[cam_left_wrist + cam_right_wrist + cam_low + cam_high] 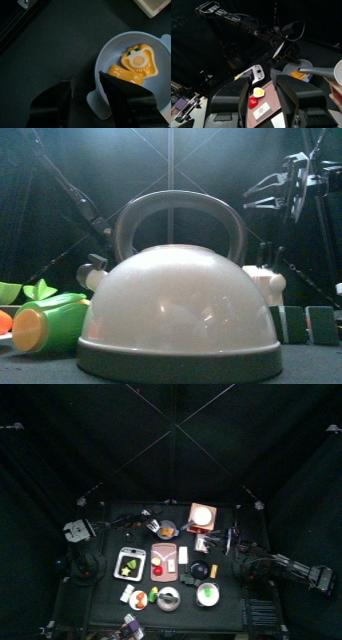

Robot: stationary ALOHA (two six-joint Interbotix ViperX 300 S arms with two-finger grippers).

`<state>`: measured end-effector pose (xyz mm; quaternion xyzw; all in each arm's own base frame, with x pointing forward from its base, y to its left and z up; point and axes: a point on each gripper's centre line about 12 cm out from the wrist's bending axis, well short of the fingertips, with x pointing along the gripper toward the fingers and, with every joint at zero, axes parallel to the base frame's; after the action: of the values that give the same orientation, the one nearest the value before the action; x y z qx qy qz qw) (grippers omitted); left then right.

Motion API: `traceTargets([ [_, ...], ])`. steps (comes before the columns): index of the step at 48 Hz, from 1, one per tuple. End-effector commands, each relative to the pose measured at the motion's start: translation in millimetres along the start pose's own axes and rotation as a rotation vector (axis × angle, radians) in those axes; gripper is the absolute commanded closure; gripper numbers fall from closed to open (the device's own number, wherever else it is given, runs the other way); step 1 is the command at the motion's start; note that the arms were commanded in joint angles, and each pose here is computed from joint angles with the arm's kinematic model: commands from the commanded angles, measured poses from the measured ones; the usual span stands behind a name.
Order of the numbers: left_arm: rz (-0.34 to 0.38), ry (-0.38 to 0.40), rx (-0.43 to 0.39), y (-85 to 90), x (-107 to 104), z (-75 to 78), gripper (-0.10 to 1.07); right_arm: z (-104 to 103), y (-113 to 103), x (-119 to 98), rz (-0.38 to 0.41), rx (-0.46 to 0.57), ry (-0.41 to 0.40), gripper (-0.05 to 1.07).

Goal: Grab bowl

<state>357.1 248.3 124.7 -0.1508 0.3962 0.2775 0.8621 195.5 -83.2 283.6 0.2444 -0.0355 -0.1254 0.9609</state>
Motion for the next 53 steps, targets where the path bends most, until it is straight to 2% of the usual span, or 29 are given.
traceTargets([
  [1, 0.001, -0.046, 0.003, 0.6, -5.8, 16.7, 0.18, 4.2, 1.2, 1.2, 0.005, -0.003, -0.011, 0.28],
  [14, 0.003, -0.040, 0.003, 2.0, -2.6, 16.5, 0.32, 4.1, -0.1, 1.5, 0.000, -0.003, -0.010, 0.28],
  [30, 0.005, 0.017, 0.000, 3.8, -5.4, 12.0, 0.52, 2.8, -0.9, 1.5, -0.002, 0.000, -0.007, 0.28],
  [39, 0.000, 0.024, 0.001, 1.2, -15.4, 15.0, 0.54, 2.8, -0.9, 1.5, -0.002, 0.000, -0.007, 0.28],
  [53, -0.005, -0.009, 0.002, -1.0, -32.6, 25.3, 0.54, 2.5, -1.9, 1.2, -0.007, 0.000, -0.007, 0.28],
])
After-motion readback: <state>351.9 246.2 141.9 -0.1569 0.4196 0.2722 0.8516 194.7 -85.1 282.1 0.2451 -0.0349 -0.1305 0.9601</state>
